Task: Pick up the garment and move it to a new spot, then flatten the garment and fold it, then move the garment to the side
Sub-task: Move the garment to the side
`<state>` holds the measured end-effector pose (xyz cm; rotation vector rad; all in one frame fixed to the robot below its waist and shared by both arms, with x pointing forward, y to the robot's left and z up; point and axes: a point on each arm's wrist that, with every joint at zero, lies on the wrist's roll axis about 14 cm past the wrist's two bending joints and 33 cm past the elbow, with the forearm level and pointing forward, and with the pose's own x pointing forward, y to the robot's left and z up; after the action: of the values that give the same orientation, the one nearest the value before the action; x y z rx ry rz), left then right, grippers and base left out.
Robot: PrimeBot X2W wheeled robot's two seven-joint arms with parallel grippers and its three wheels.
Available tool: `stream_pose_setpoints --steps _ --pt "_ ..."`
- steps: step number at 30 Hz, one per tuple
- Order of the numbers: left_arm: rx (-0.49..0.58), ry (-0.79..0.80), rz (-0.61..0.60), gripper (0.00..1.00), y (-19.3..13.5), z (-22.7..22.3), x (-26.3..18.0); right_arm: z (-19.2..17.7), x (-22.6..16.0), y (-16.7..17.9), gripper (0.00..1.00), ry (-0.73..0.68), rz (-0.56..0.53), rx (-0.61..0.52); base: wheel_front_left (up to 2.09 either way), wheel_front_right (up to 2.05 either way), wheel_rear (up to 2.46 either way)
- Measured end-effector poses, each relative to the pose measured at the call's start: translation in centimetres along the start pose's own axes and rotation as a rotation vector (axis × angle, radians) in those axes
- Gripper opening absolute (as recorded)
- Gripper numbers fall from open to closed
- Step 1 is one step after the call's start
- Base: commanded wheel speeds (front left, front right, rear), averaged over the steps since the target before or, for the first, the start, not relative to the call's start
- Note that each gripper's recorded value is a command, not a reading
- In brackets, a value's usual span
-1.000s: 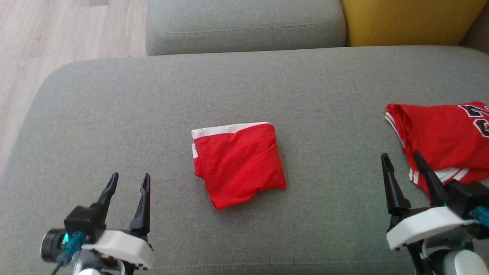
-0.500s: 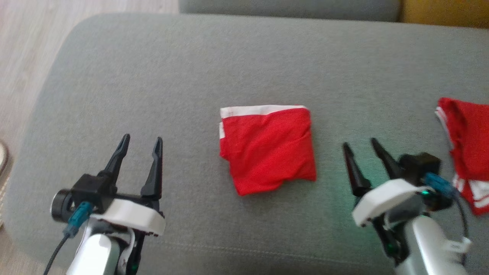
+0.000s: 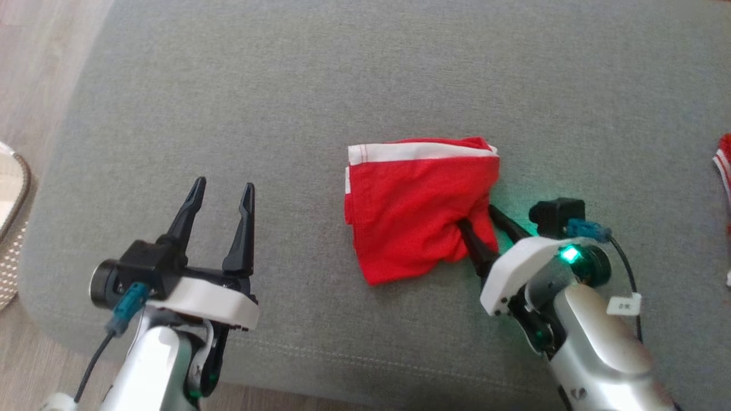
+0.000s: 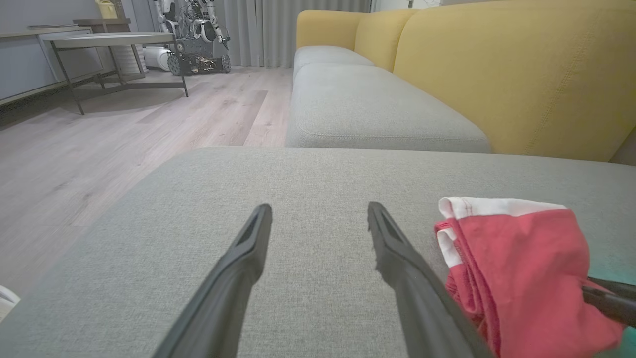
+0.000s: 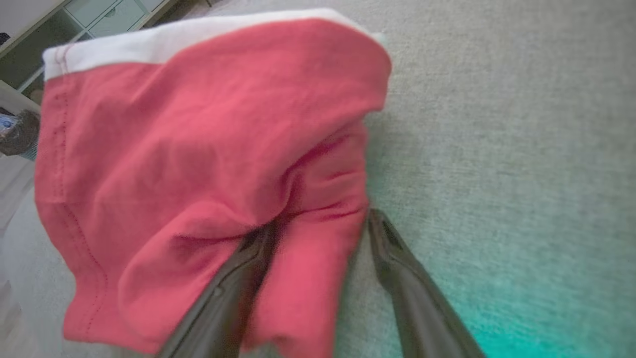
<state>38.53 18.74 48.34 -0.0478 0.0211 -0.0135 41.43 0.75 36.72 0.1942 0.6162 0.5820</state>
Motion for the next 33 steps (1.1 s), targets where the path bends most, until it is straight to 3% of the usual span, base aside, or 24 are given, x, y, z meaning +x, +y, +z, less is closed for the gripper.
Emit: stream_pose_setpoints --steps 1,2,13,17,28,33 --pt "-0.001 -0.002 -0.01 1.0 -0.3 -0.1 0.3 0.2 0.2 0.0 0.04 0.006 0.005 0.004 0.0 0.0 0.0" --pt "-0.001 -0.003 -0.016 1.0 -0.4 -0.1 0.6 0.2 0.2 -0.1 0.0 0.008 0.005 0.007 0.0 0.0 0.0" --pt "-0.015 -0.008 -0.141 1.0 -4.1 -0.4 2.9 1.5 -2.2 -3.1 0.0 -0.06 -0.083 -0.02 0.0 0.0 0.0" --pt "-0.022 -0.015 -0.21 1.0 -6.3 -0.5 3.9 3.2 -5.0 -7.8 0.0 -0.111 -0.209 -0.048 0.0 0.0 0.0" --pt "-0.025 -0.04 -0.424 1.0 -12.9 -0.4 7.2 5.7 -17.4 -22.7 0.0 -0.124 -0.647 -0.086 0.0 0.0 0.0" --pt "-0.029 -0.019 -0.462 1.0 -14.0 -1.5 8.0 8.4 -20.6 -26.8 0.0 -0.158 -0.769 -0.101 0.0 0.0 0.0"
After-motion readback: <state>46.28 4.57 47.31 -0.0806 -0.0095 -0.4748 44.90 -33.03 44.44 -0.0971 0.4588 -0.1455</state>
